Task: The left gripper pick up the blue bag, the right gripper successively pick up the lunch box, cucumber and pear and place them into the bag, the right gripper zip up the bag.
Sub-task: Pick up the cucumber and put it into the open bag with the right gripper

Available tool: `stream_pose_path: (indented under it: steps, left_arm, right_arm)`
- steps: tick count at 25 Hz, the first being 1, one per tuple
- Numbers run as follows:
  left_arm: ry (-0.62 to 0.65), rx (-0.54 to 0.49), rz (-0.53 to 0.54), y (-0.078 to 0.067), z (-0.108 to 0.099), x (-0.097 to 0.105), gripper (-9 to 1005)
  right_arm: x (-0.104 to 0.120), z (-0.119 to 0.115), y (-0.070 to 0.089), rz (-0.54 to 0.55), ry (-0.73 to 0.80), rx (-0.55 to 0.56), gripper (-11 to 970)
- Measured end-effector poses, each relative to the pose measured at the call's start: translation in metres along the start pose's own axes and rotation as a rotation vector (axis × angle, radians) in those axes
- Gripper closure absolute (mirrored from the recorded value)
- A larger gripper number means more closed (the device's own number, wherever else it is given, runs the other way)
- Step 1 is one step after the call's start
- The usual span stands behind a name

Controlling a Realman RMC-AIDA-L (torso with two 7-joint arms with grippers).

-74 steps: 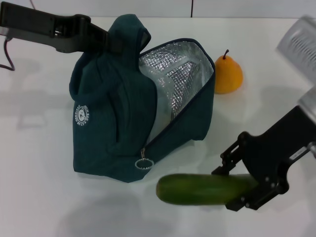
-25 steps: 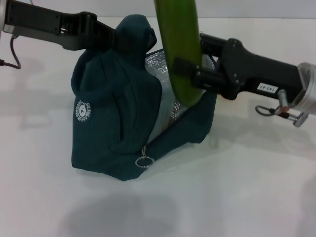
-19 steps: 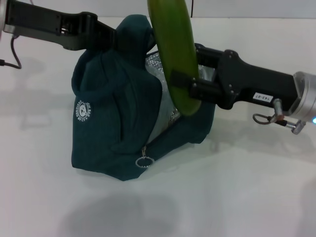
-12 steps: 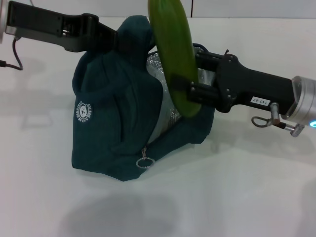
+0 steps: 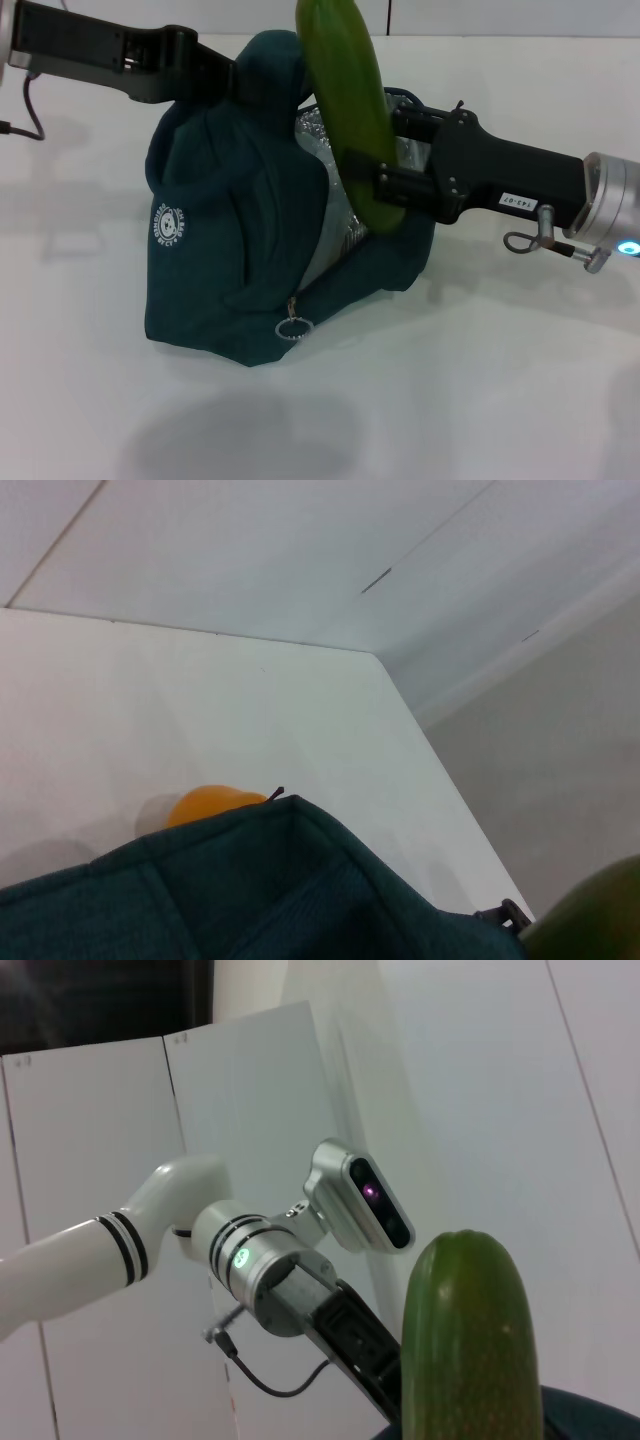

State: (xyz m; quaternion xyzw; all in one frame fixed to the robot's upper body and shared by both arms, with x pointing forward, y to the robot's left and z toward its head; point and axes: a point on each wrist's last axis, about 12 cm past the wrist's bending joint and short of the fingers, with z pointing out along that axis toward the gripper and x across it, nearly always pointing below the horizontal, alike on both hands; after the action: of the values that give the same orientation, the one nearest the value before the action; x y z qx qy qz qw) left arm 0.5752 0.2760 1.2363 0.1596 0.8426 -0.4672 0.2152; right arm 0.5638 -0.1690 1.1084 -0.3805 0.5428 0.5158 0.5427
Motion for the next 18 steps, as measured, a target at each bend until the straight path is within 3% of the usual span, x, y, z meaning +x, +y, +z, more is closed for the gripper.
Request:
stream_pose_path:
  steps: [18]
  left_arm:
    - [-0.002, -0.001, -0.002, 0.0017, -0.0011, 0.0017, 955]
  right_arm:
    - [-0.0087, -0.0053, -0.0084, -0.096, -0.106, 0.109, 390]
